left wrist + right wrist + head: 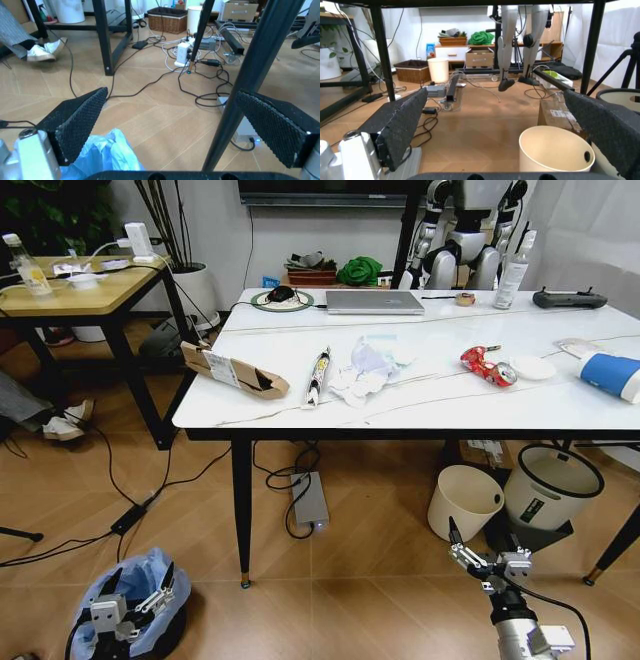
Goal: Pick up the trash bin and place the trash from the table into it.
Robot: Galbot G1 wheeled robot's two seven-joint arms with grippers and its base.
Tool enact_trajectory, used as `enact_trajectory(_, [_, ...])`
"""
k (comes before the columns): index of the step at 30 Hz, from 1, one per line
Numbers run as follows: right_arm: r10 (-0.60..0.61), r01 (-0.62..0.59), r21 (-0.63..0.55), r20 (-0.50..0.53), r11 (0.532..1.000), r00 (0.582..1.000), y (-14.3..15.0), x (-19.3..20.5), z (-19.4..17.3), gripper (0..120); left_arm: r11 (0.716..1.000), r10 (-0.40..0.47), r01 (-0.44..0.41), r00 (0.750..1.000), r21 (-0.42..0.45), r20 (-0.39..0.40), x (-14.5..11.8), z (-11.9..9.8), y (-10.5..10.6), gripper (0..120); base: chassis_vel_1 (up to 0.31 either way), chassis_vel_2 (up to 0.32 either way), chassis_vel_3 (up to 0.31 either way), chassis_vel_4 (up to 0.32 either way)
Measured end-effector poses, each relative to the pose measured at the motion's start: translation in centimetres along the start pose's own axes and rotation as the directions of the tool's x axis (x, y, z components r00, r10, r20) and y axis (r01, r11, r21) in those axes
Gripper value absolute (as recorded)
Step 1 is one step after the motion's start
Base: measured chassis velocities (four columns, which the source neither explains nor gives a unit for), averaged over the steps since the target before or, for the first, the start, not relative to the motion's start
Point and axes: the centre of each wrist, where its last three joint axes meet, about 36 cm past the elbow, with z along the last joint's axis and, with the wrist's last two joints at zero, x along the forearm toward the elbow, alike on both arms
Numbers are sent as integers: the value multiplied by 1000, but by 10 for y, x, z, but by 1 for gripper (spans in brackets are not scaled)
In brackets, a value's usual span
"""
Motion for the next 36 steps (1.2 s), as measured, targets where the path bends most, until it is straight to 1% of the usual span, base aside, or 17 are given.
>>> enact_trajectory(36, [6, -6, 5, 12, 1000, 1000, -2, 0, -4, 100, 1000, -2, 2, 1000, 0, -3, 2, 4, 0, 100, 0, 0, 0, 0])
